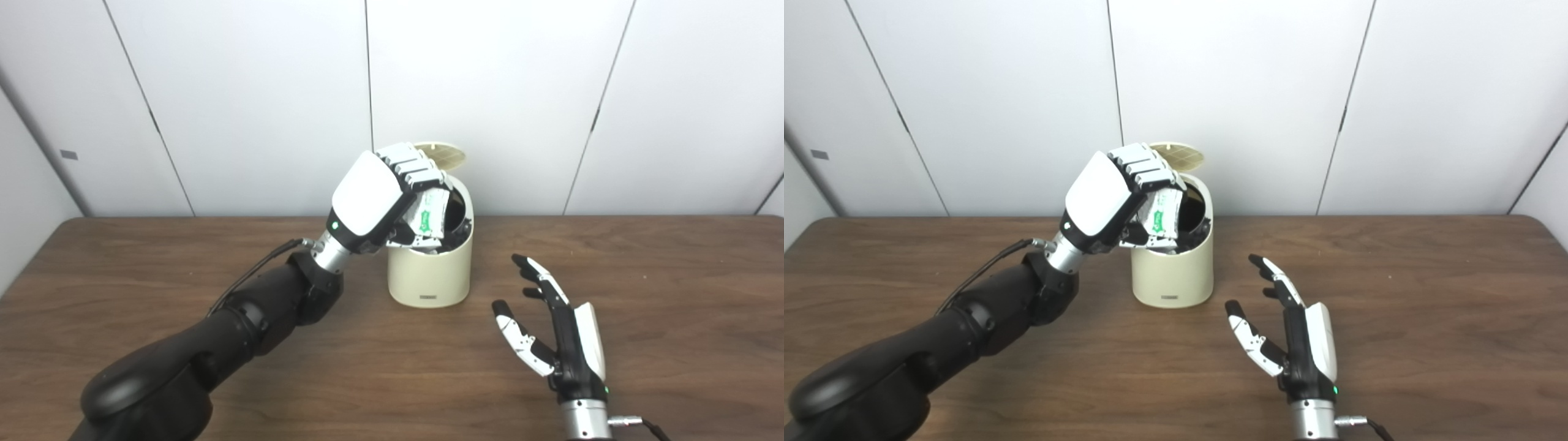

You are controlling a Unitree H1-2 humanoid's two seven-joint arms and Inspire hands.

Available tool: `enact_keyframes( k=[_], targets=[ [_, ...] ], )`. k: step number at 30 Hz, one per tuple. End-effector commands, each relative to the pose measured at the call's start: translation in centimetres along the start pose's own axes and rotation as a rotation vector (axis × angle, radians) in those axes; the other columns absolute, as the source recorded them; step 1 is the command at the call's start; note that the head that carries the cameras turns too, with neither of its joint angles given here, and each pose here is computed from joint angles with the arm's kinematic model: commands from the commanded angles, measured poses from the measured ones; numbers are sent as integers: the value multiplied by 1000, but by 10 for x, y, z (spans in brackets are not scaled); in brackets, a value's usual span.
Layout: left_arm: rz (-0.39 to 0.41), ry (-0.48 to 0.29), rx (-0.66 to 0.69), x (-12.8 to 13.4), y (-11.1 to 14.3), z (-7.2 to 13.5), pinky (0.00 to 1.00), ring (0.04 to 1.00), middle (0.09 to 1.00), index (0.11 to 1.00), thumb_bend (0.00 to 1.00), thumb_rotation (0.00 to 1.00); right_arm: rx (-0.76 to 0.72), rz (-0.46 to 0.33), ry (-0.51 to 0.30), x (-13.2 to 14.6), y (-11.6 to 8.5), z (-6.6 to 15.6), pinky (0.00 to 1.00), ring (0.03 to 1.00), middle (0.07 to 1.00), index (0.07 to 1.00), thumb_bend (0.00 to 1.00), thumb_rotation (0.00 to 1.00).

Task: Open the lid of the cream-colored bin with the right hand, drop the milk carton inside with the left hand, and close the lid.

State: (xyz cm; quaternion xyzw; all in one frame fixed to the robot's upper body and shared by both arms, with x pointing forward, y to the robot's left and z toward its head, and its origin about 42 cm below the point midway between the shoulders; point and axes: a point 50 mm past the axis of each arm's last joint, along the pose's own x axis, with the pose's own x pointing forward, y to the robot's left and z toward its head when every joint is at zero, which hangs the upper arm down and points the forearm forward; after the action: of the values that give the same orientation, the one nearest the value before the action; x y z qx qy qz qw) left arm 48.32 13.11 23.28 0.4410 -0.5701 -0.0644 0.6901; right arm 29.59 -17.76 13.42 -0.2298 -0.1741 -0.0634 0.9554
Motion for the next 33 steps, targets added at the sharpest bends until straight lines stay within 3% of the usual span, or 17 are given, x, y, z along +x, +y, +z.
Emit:
enact_keyframes(
  k=[1,12,15,33],
  targets=[
    [73,1,17,28,17,-12,542,528,469,455,501,0,36,18,43,-18,18,-7,729,831,846,819,151,506],
    [110,85,-81,29,10,-1,546,531,459,465,501,0,36,25,44,-18,20,-4,738,836,851,819,162,553],
    [119,103,-106,30,7,3,541,530,457,467,501,0,38,26,42,-17,21,-4,737,834,850,817,158,517],
    [128,146,-197,30,2,16,535,528,470,466,502,0,41,28,41,-15,22,-2,735,835,850,819,156,513]
  ],
)
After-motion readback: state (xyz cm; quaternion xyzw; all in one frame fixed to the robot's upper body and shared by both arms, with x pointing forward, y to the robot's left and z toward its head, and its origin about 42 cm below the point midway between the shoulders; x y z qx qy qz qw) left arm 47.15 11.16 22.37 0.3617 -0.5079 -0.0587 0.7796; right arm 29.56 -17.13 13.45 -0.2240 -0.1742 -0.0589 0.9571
